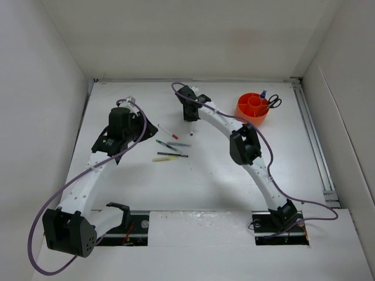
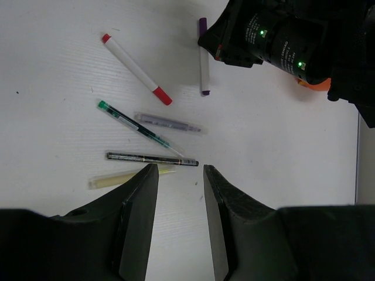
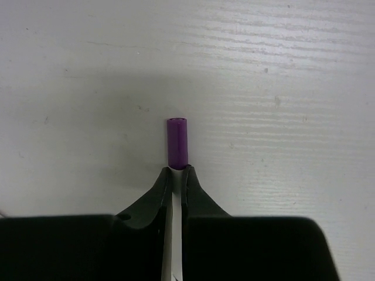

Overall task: Sort the stationery into containers
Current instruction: Pick up the pen from the center of the board, then place the pen in the storage box.

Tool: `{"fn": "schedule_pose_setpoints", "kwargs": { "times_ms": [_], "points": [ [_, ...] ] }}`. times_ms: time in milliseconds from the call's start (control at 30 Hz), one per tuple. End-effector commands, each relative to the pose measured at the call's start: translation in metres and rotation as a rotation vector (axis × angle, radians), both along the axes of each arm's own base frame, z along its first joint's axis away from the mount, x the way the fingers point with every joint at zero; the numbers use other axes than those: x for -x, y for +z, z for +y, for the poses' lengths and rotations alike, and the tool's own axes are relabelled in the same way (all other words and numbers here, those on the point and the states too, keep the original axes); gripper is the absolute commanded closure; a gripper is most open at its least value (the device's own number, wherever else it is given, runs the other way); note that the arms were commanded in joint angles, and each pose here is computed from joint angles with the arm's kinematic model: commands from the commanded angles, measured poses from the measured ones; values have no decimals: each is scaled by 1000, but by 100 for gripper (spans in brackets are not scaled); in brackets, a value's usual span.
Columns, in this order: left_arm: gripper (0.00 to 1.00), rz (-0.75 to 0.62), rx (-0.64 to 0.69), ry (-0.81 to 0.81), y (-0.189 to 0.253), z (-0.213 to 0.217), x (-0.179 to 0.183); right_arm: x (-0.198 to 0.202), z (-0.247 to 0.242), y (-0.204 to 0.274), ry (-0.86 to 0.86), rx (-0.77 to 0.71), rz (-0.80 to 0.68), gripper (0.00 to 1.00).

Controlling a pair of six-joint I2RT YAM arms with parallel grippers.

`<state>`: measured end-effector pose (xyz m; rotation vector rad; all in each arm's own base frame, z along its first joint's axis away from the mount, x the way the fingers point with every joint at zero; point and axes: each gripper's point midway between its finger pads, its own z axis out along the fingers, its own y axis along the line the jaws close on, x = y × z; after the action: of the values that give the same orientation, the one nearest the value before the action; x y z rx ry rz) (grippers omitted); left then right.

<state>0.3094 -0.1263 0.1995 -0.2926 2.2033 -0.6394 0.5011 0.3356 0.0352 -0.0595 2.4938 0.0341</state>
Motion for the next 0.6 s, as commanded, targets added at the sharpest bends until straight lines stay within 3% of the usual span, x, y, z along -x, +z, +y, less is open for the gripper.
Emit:
{"fn": "schedule_pose_setpoints", "kwargs": {
  "times_ms": [0, 133, 200, 333, 433, 567],
  "points": [
    [67, -38, -3, -14, 6, 1, 4, 22, -18, -2, -6, 76, 59, 100],
    [67, -45, 9, -31, 8, -2, 4, -12, -25, 80, -71, -89, -96, 100],
    [67, -45, 9, -31, 8, -2, 5, -39, -47, 149, -125, -249, -209, 100],
    [67, -53, 11, -31, 12, -2, 3, -68, -110, 238, -220, -382, -413, 100],
    [67, -45, 9, -31, 11, -2, 5, -85, -169, 281, -354, -374, -568, 100],
    [67, -32, 14, -26, 8, -2, 4, -105, -240, 301, -518, -286, -699, 100]
  ]
}}
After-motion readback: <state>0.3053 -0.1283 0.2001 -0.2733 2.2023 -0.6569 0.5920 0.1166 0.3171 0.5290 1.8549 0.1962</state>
